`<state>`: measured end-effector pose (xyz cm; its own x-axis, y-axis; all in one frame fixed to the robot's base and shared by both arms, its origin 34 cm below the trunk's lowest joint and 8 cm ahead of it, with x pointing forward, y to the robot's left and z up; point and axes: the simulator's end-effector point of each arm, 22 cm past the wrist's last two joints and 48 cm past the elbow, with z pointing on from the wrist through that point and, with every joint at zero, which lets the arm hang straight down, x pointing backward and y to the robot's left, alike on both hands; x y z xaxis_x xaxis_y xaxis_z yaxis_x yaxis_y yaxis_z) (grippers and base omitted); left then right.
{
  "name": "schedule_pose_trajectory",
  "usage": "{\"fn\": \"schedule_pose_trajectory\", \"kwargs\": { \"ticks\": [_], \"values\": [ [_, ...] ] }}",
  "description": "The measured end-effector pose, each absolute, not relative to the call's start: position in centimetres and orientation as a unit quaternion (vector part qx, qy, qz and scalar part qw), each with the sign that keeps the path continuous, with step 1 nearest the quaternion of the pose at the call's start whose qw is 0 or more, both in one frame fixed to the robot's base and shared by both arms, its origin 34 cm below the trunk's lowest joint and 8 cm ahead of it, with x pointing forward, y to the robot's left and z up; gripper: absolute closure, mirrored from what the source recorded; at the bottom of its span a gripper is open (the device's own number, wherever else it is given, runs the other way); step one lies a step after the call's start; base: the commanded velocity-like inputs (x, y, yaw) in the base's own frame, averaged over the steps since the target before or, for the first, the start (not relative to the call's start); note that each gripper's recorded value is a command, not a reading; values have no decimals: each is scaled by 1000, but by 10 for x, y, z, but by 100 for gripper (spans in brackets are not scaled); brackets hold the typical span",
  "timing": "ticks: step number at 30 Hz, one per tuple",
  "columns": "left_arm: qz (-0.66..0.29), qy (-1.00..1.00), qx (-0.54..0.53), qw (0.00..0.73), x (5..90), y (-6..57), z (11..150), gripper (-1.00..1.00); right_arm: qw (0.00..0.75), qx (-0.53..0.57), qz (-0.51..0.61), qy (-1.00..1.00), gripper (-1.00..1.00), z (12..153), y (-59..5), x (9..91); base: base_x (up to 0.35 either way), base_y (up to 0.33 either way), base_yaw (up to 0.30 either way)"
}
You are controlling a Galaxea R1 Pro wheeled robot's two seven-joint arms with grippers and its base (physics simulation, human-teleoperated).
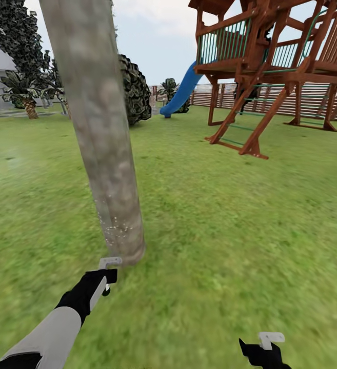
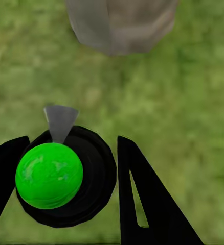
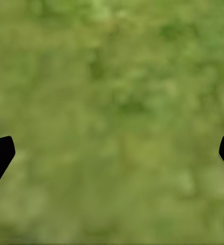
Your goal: In the garden, pick up the pesticide atomizer on the floor and spray pesticide onto both trees until each tree trunk is fully covered.
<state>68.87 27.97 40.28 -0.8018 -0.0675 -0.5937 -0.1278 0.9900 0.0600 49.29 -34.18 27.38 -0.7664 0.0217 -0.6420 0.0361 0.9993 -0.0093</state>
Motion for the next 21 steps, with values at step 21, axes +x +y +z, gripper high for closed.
{"fn": "schedule_pose_trajectory", "kwargs": {
  "ticks": [21],
  "values": [
    [48,949,-55,308,686,280,400,100,341,15,-11,940,-100,274,-342,493,53,-274,113]
  ]
}}
